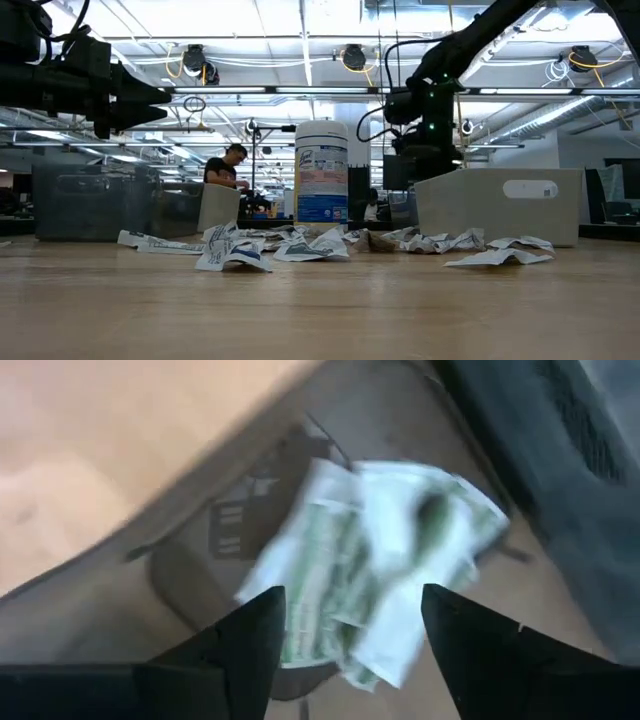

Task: Pick & Place First Aid Supplies
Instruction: Put the green bandage into the right black bin

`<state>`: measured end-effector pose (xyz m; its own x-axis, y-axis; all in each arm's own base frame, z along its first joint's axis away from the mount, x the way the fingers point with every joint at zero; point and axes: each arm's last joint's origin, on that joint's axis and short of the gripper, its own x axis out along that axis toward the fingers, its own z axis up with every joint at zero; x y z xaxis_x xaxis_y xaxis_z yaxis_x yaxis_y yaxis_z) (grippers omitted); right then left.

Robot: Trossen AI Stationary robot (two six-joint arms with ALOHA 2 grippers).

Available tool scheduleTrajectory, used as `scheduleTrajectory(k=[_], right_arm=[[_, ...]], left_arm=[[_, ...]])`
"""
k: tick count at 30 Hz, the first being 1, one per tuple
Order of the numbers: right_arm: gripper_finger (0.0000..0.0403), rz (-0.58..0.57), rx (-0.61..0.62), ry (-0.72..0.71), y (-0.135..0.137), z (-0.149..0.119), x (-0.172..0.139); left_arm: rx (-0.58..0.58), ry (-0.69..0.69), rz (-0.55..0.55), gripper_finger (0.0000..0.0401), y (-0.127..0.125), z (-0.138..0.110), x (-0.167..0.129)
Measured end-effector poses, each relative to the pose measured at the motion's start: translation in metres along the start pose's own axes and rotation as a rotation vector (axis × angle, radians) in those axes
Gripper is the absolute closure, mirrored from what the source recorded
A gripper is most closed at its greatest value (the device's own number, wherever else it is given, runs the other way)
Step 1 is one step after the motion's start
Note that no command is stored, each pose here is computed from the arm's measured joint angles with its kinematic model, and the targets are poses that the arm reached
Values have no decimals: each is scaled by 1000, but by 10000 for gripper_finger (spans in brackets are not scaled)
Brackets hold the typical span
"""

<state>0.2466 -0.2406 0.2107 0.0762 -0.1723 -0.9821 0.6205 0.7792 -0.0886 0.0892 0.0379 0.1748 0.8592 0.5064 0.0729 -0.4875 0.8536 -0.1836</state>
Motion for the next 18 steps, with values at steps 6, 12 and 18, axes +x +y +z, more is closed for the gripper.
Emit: scheduleTrajectory(k=[6,12,18], right_arm=[[166,-3,-214,-29,14,0,-10],[175,1,-424,-31,24,-10,-31],[180,7,-516,-39,34,-23,-56]], left_arm=[[0,0,0,164,0,0,0],[0,0,0,164,0,0,0],[0,0,0,164,0,0,0]])
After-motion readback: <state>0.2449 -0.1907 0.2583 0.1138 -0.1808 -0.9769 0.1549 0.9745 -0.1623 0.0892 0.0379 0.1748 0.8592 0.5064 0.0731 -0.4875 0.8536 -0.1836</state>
